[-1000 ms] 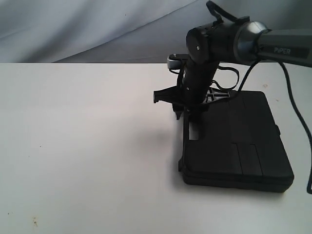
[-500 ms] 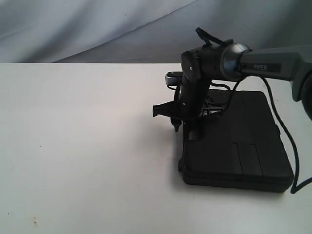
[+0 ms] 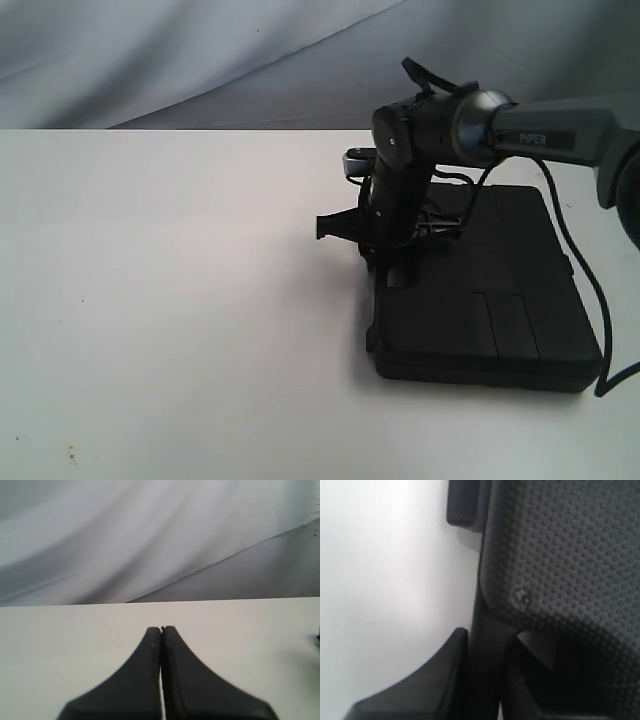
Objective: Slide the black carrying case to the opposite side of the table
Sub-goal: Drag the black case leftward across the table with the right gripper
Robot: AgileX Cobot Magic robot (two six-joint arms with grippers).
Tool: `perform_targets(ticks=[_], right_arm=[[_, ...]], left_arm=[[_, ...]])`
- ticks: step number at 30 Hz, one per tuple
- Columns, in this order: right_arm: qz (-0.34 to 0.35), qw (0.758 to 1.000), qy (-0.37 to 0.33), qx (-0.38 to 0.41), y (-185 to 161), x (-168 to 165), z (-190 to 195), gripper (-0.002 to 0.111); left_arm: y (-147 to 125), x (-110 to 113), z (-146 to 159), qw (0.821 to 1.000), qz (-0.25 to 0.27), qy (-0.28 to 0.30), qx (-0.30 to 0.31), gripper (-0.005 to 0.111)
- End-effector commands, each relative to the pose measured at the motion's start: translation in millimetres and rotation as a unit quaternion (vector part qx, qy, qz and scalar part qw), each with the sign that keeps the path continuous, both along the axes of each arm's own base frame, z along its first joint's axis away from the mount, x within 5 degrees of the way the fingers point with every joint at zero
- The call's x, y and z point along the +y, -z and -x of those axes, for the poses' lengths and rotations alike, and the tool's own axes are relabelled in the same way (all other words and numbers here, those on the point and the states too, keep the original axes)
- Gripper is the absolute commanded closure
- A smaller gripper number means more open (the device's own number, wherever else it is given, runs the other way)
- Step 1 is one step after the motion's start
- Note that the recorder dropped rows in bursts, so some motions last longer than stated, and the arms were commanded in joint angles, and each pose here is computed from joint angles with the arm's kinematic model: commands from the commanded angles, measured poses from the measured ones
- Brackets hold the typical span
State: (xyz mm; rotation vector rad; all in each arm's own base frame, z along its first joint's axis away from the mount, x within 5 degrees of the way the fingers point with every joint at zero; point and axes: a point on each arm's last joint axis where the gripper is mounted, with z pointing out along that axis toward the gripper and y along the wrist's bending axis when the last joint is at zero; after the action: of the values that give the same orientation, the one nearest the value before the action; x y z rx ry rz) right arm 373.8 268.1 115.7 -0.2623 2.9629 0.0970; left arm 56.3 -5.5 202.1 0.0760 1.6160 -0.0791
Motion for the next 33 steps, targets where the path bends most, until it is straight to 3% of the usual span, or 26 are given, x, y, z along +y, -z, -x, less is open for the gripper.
perform_targets(ticks=[1,20,33], right_arm=[[-0.008,1.0,0.0,-0.004,4.4,9.3,4.0,0.108],[-0.069,0.996,0.054,-0.031,1.7,34.7,7.0,0.108],[-0.088,0.995,0.035,-0.032,1.2,91.8,2.7,0.108]], left_arm=[[0.9,0.2,0.2,1.0,0.004,-0.002,0.0,0.107],[0.9,0.2,0.2,1.0,0.004,-0.002,0.0,0.107],[0.9,0.2,0.2,1.0,0.004,-0.002,0.0,0.107]])
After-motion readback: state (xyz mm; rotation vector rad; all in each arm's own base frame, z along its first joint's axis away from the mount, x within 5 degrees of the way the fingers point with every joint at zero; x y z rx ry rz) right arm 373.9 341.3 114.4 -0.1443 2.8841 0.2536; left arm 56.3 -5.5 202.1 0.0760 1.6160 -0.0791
